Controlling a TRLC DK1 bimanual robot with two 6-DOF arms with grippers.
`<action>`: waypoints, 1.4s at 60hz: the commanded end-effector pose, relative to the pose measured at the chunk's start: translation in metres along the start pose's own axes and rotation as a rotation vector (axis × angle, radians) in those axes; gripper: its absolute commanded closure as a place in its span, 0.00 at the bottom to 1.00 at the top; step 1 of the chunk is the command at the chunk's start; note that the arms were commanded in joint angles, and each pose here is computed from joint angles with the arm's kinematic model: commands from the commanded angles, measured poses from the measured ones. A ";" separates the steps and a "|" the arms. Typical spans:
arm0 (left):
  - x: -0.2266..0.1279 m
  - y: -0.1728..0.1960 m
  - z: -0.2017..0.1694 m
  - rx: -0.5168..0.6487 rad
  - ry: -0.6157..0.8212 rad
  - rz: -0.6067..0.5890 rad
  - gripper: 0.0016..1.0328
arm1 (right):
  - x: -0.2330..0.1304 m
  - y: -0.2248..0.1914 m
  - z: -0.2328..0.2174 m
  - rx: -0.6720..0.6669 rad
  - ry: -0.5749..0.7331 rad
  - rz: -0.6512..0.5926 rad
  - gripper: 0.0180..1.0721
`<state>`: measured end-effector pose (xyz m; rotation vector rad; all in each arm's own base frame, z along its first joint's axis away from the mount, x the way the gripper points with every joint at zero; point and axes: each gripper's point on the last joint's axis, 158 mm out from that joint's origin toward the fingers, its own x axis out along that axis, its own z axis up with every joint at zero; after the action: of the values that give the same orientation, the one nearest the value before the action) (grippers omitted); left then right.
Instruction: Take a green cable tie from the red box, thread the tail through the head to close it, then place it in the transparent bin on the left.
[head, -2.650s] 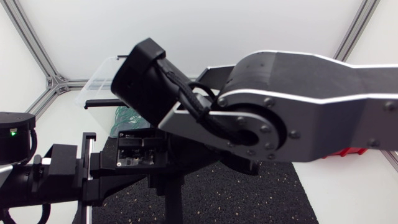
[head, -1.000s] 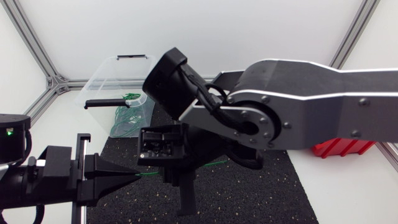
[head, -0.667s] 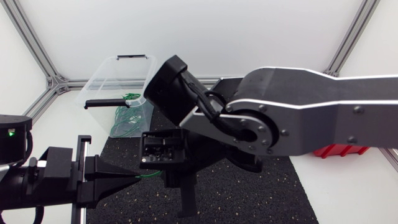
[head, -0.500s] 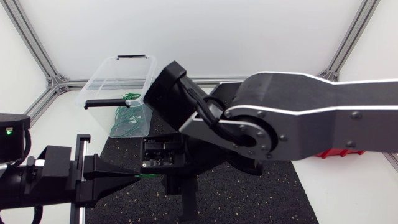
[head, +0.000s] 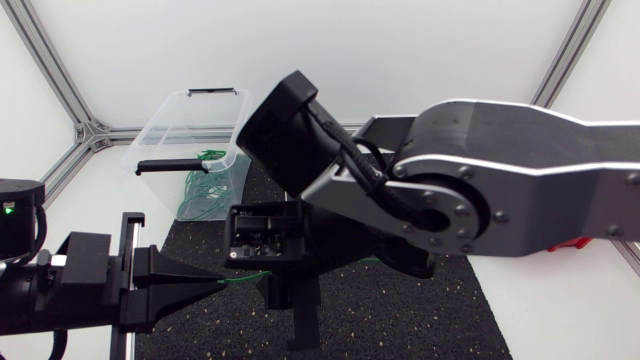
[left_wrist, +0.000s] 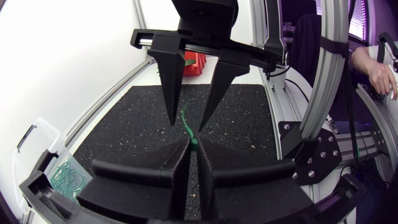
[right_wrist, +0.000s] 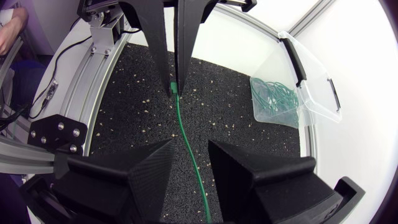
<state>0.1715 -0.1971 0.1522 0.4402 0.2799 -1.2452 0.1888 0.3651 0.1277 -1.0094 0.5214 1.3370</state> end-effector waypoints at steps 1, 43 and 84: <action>-0.004 0.001 0.014 0.043 -0.023 0.002 0.97 | 0.001 0.003 -0.008 -0.013 0.014 0.002 0.57; 0.007 0.008 0.015 0.018 0.004 -0.040 0.97 | 0.008 0.001 -0.023 -0.016 0.065 -0.047 0.94; 0.017 0.082 0.023 -0.537 0.084 -0.077 0.45 | -0.012 -0.060 -0.054 0.043 0.187 -0.425 0.94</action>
<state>0.2420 -0.2012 0.1683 0.1154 0.6397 -1.2091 0.2549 0.3226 0.1286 -1.1481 0.4485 0.8847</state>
